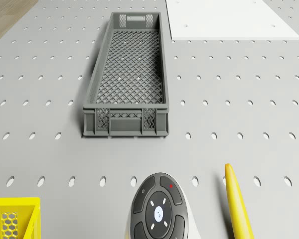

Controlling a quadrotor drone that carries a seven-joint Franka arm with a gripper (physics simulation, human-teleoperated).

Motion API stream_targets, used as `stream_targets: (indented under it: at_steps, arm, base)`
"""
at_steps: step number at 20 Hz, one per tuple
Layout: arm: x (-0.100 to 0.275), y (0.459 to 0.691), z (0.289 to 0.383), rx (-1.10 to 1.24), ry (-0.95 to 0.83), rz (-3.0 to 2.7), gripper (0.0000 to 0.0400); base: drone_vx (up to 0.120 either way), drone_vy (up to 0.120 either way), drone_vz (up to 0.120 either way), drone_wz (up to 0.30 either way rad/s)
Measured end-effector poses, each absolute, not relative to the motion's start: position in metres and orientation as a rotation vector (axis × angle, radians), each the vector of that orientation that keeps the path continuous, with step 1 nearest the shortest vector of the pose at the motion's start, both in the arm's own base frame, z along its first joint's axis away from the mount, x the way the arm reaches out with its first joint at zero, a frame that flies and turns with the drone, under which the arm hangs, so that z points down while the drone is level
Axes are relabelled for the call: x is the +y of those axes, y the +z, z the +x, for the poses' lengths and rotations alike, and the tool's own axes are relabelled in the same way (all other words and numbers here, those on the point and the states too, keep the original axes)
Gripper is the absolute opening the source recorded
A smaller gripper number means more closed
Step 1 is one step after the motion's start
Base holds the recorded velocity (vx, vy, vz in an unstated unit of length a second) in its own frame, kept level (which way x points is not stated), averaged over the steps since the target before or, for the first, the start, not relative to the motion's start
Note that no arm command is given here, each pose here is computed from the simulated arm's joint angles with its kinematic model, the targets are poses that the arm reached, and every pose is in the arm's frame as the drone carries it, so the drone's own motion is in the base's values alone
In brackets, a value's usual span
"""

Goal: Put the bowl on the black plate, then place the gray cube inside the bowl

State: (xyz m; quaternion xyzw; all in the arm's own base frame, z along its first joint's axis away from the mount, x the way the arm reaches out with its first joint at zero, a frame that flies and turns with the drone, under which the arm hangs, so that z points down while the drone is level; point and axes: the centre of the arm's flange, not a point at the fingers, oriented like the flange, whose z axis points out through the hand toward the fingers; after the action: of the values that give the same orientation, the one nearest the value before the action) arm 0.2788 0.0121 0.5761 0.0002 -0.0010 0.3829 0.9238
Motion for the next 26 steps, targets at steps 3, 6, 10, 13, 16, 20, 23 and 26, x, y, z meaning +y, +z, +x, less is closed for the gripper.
stream_targets:
  at_steps: [3,6,10,13,16,20,23,26]
  arm:
    - [0.012,0.577,0.2788,-0.002,0.786,0.000,0.0315]
    - [0.012,0.578,0.2788,-0.002,0.786,0.000,0.0281]
    - [0.012,0.578,0.2788,-0.002,0.786,0.000,0.0261]
    - [0.012,0.573,0.2788,-0.002,0.786,0.000,0.0255]
    - [0.012,0.562,0.2788,-0.002,0.786,0.000,0.0253]
    - [0.012,0.552,0.2788,-0.002,0.786,0.001,0.0251]
    - [0.012,0.547,0.2788,-0.002,0.786,0.001,0.0250]
    - [0.012,0.545,0.2788,-0.002,0.786,0.001,0.0250]
  base:
    - [0.000,0.000,0.000,0.000]
    - [0.000,0.000,0.000,0.000]
    - [0.000,0.000,0.000,0.000]
    - [0.000,0.000,0.000,0.000]
    - [0.000,0.000,0.120,0.000]
    - [0.000,0.000,0.120,0.000]
    - [0.000,0.013,0.120,0.000]
    - [-0.120,0.120,0.120,0.000]
